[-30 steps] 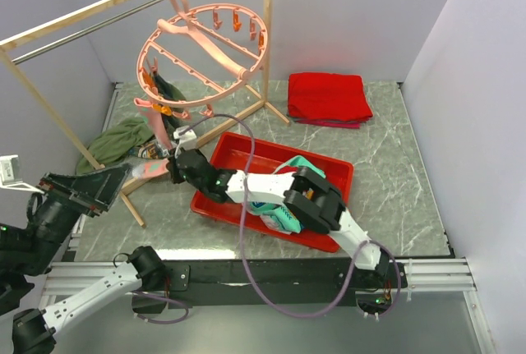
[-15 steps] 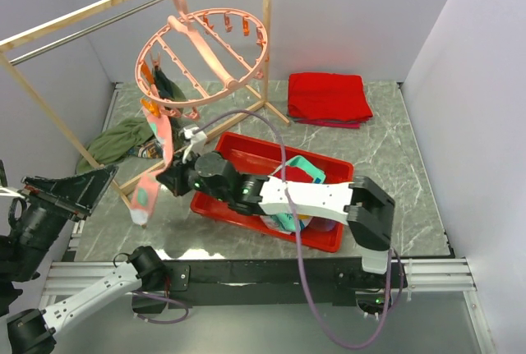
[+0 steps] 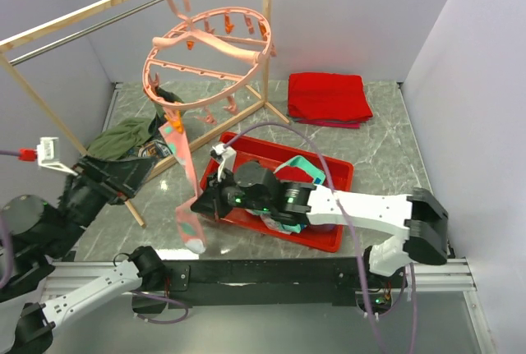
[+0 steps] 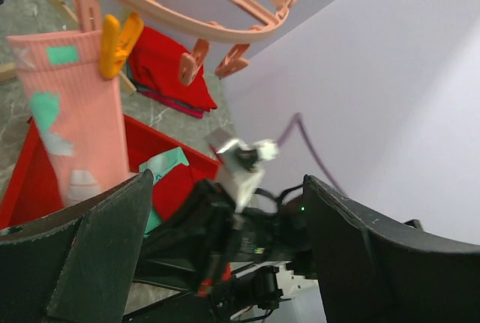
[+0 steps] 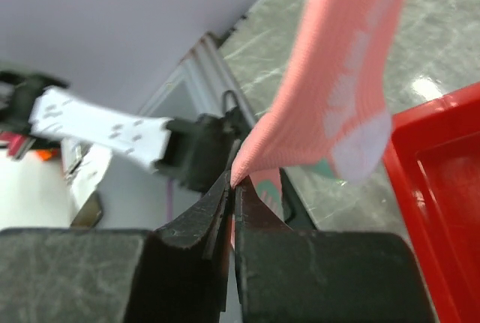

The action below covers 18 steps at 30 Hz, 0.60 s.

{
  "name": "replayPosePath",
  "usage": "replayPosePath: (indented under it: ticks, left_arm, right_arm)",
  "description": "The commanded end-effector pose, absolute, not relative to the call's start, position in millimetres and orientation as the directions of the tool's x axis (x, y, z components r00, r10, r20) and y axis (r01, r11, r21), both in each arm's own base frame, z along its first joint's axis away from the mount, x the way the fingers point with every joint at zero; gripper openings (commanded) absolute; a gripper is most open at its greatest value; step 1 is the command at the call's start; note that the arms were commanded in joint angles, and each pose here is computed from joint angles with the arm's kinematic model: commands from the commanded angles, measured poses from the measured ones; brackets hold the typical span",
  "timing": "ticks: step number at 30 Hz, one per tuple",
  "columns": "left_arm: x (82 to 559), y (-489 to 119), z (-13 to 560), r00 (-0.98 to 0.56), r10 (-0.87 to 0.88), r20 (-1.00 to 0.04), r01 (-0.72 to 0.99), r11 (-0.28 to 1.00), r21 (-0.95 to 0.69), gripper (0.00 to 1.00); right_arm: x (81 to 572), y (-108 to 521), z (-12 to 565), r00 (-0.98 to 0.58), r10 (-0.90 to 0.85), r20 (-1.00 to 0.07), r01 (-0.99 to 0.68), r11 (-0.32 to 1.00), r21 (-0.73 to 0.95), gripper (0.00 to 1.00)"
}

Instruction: Remove the socks clipped to the hanger

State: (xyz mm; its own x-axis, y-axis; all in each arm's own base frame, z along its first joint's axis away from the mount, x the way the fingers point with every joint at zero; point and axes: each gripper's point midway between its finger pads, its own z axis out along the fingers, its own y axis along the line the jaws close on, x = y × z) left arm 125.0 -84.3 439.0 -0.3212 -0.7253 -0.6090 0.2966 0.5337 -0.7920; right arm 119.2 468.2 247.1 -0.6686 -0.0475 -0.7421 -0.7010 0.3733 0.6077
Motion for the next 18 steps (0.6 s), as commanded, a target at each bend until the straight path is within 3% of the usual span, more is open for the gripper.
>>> replayPosePath:
  ticks: [1,10,18]
  left_arm:
    - [136.1,-101.1,438.9,-0.338,-0.732,-0.591,0.294,0.514,-0.806,0.85]
    - [151.7,-119.5,420.7,-0.349,-0.748,-0.564,0.277,0.493,-0.825,0.82]
    - [164.6,-149.7,424.4,-0.392,-0.763,-0.514,0.297,0.424,-0.856,0.83]
  right_arm:
    - [96.8,446.5,293.2,-0.619,-0.059,-0.783,-0.768,0.254,0.588,0.06]
    - [86.1,384.5,334.2,-0.607,-0.020,-0.794,-0.793,0.084,0.604,0.07]
    - [66.8,347.9,356.6,-0.609,-0.099,-0.787,-0.776,-0.135,0.617,0.06]
